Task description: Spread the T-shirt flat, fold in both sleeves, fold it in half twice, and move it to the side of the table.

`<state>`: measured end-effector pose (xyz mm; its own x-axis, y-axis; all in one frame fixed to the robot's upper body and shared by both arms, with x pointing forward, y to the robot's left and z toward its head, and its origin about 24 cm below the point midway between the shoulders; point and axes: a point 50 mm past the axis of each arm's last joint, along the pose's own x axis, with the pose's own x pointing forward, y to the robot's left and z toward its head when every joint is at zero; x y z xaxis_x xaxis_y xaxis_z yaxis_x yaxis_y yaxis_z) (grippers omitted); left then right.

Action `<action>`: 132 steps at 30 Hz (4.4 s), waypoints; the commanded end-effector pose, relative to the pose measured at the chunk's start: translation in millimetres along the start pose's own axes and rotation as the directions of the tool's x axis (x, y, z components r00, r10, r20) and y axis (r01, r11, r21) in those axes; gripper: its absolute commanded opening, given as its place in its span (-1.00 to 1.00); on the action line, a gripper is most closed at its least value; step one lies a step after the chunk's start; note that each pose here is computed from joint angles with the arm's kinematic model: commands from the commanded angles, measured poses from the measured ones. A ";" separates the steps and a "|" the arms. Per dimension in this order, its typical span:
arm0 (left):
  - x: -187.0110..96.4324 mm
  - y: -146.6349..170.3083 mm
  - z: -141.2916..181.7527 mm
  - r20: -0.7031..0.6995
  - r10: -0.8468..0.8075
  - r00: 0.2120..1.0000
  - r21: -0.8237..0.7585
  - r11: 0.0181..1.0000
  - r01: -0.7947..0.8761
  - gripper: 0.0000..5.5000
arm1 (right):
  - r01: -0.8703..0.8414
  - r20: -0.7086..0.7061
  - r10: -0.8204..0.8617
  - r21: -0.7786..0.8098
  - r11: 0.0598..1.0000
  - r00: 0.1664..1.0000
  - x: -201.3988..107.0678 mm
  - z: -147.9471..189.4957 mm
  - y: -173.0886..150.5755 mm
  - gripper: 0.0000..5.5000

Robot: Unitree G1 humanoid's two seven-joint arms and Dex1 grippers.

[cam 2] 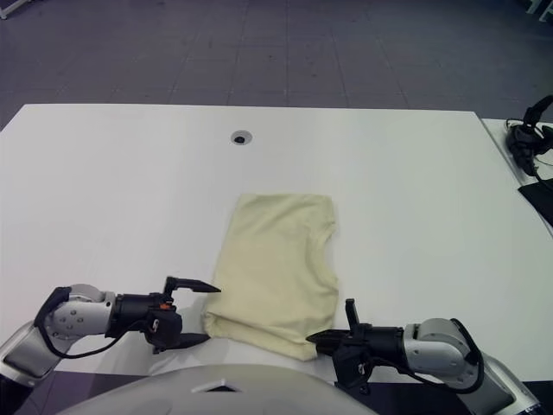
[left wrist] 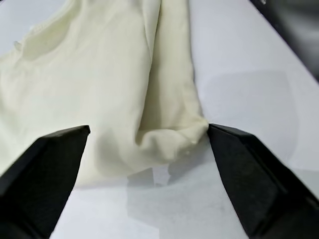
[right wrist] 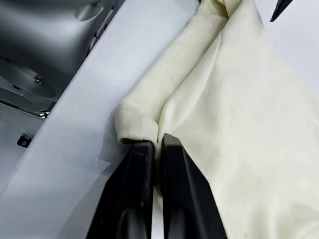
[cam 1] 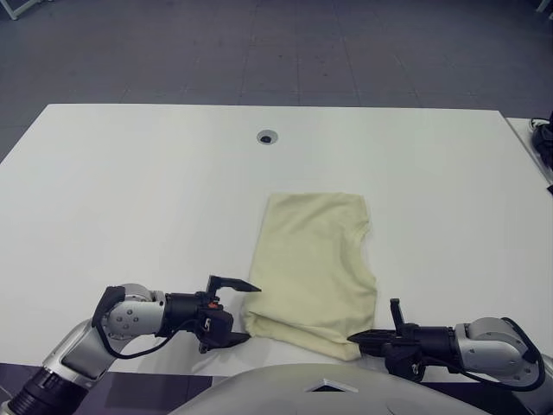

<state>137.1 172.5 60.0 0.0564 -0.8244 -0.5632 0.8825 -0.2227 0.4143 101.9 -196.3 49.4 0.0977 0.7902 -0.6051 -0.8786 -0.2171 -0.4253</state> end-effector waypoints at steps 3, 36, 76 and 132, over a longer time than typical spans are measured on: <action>-0.4 -1.3 0.5 0.002 -0.029 1.000 -0.031 0.999 0.029 0.16 | -0.048 -0.068 0.051 0.038 0.998 0.996 -1.7 -9.2 7.3 -0.99; -24.2 -6.6 2.7 -0.033 -0.053 0.998 -0.116 0.992 0.049 -1.00 | 0.061 0.030 -0.069 0.204 0.977 0.997 -10.9 -8.2 -20.0 -0.99; -69.6 91.6 9.2 0.113 -0.026 0.993 -0.325 0.944 0.062 -1.00 | 0.058 0.264 -0.196 0.455 0.888 0.944 -58.5 -4.1 -139.3 -0.99; -98.7 139.0 -36.2 0.028 0.753 0.657 -0.411 0.608 -0.679 0.73 | 0.321 0.153 -0.326 0.056 0.945 0.933 50.2 -16.6 -217.3 0.95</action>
<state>277.2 246.4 141.2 0.6814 -0.7273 -0.0817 0.7057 0.6233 0.3370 302.7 -137.8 101.4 0.3554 0.8868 -0.2956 -0.8345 0.1585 -0.5278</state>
